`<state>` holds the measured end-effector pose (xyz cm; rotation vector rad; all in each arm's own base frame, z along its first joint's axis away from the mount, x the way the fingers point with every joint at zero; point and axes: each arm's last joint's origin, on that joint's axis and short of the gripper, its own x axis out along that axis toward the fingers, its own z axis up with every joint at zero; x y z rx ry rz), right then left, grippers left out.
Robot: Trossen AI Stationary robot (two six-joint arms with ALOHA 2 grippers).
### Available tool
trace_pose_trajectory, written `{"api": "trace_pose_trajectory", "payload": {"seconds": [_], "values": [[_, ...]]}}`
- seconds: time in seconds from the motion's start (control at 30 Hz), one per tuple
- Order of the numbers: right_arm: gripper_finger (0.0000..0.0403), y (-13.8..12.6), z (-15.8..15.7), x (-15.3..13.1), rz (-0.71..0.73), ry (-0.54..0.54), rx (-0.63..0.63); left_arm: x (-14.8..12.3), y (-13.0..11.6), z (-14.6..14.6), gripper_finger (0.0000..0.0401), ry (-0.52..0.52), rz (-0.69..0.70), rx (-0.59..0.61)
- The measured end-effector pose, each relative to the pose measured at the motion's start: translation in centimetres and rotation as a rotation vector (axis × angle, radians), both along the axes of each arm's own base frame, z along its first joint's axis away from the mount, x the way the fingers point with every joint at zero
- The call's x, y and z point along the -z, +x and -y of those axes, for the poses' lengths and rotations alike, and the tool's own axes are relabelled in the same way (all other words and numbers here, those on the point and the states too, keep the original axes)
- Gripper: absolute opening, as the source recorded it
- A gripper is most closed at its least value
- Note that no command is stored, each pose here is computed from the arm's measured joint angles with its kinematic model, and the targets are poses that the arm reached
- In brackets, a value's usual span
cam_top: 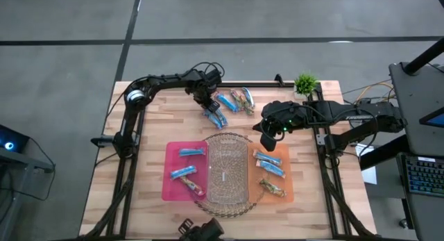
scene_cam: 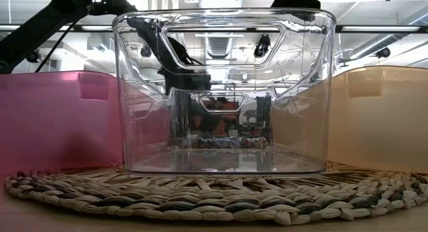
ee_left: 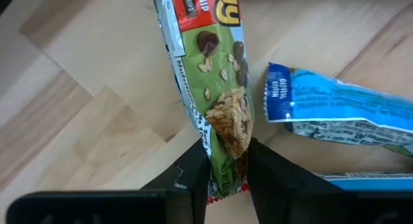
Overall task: Pick and place Granola Bars by type
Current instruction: Put the red granola bar into the pink bin
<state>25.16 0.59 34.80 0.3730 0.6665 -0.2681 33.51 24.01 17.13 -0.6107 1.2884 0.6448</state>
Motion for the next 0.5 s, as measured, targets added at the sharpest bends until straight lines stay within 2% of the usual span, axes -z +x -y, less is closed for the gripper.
{"api": "trace_pose_trajectory", "payload": {"seconds": [0.2,0.5], "values": [[0.0008,0.0,0.0,0.0,0.000,0.000,0.000,-1.2,-0.1,0.0,0.0076,0.012,0.009,0.001],[0.0008,0.0,0.0,0.0,0.000,-0.004,-0.003,-4.6,-1.4,1.1,0.0076,0.011,0.014,0.012]]}}
